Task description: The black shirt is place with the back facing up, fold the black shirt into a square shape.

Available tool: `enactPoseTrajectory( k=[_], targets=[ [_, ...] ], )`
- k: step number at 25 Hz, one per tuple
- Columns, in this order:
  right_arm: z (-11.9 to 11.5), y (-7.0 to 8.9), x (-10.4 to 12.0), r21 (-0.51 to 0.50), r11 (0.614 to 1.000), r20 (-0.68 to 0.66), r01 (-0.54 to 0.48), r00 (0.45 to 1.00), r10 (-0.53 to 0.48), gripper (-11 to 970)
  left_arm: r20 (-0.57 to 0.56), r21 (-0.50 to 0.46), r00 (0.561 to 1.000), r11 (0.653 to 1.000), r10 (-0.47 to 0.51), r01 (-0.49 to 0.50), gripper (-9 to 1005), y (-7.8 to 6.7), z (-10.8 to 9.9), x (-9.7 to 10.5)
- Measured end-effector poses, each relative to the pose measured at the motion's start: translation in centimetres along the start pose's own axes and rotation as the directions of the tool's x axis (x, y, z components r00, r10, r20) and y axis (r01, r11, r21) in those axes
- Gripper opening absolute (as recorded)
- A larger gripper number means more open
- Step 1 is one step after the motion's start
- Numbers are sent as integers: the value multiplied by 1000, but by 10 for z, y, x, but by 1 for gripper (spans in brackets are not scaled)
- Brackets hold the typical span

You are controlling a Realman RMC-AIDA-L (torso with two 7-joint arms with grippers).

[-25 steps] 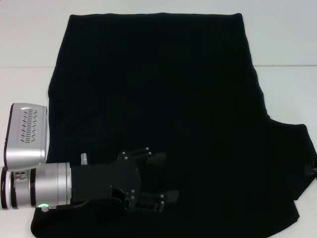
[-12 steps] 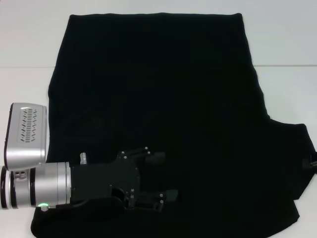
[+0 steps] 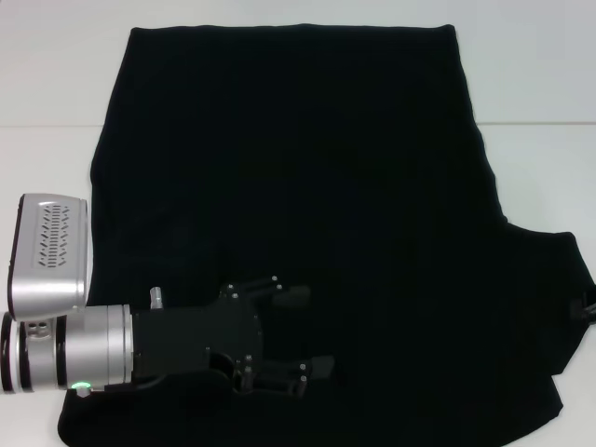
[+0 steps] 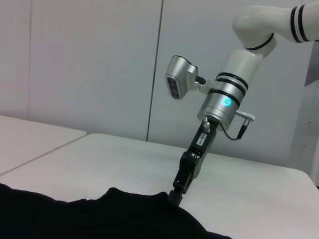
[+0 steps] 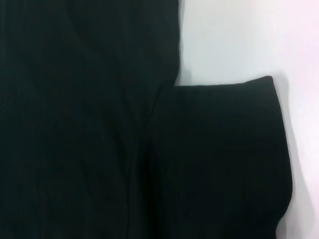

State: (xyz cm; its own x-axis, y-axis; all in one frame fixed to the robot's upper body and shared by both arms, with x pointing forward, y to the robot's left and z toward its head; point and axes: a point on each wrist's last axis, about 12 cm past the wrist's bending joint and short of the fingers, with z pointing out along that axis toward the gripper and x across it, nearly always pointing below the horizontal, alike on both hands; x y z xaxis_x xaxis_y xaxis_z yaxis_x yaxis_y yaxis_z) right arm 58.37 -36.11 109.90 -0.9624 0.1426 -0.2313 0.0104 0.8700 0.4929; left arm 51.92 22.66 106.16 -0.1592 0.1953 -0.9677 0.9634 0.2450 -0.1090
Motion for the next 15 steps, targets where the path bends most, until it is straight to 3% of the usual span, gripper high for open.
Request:
enactPoseTrajectory(
  k=[3,8,15],
  targets=[
    [0,1,-1,8,1000,-2,0,1000,0,317,-1,-1,1000,1000,0,0,919,0,0,0],
    [1,1,-1,28,1000,-12,2,1000,-2,105,-1,-1,1000,1000,0,0,919,0,-1,0],
    [-4,-1,-4,36,999,15,-2,1000,1,0,-1,-3,1000,1000,-1,1,919,0,-1,0]
  ],
)
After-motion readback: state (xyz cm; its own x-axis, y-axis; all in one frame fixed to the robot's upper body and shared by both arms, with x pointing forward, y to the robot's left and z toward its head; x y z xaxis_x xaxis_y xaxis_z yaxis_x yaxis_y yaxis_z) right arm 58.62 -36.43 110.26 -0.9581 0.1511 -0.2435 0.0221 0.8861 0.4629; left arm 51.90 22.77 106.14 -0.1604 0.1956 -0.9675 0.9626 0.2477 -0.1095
